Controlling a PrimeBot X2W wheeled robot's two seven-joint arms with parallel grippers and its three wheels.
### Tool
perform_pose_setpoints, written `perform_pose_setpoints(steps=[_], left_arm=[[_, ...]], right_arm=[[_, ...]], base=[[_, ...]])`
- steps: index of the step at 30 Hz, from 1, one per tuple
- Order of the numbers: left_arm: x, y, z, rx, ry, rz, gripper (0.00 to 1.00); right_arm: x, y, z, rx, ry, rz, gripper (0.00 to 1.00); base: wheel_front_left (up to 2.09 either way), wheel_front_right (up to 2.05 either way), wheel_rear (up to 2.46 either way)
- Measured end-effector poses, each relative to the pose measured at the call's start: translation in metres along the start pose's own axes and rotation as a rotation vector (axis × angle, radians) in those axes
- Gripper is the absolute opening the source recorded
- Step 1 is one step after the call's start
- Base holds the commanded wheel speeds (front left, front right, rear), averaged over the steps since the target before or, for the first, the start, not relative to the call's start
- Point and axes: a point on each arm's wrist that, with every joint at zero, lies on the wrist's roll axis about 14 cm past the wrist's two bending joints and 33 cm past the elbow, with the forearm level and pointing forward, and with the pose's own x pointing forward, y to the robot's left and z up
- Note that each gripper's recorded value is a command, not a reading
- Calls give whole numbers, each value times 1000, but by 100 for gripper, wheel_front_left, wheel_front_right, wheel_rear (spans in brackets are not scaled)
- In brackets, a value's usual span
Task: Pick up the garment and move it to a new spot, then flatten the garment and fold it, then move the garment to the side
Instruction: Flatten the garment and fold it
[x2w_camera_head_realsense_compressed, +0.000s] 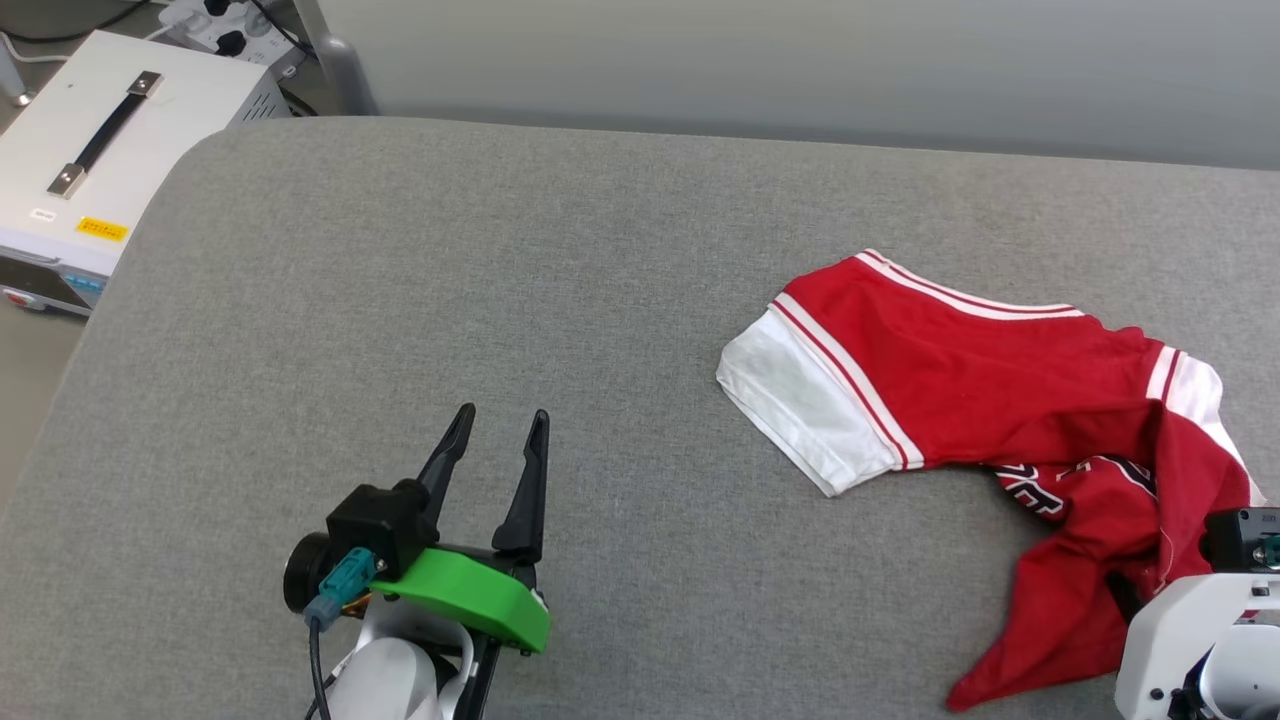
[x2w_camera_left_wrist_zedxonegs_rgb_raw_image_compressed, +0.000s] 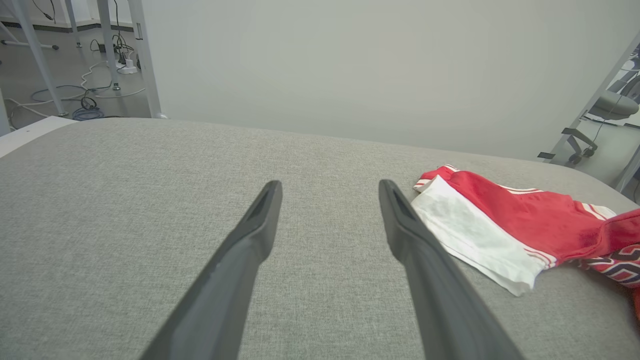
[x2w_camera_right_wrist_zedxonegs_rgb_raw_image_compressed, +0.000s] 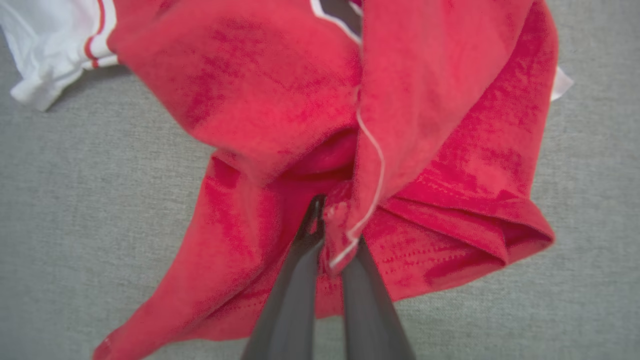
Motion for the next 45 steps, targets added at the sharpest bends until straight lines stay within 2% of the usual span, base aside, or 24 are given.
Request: perform_pose_setpoints(steps=[6,12,19,26,27,28,32,35,40,45], left_arm=[[-1,-5,6,1,-16,-15,100],[-2,-11,11,1,-32,-29,100],[-5,-3,11,0,-30,-6,100],[-7,5,7,1,-17,20,100],[-8,6,6,1,-15,22,100],[-8,6,6,1,-15,23,100],[-8,6,5,0,-11,23,100],[-8,4,7,0,-17,17,100],[-7,-4,14,-1,-38,-5,100],[-7,-16,22,-4,-63,-39,100]], right_arm=[[-17,25,30,-66,-107,86,0],[-40,82,46,-135,-160,264,0],[-37,142,30,-249,-75,436,0],[-16,168,-12,-325,78,506,0],[-13,170,-17,-315,95,511,15],[-12,171,-21,-324,103,515,100],[-10,175,-20,-326,77,526,100],[-13,173,-3,-299,8,523,100],[-27,149,51,-254,-191,465,100],[-52,109,103,-201,-402,358,100]], base=[[0,0,0],[0,0,0],[0,0,0],[0,0,0],[0,0,0],[0,0,0],[0,0,0],[0,0,0],[0,0,0],[0,0,0]])
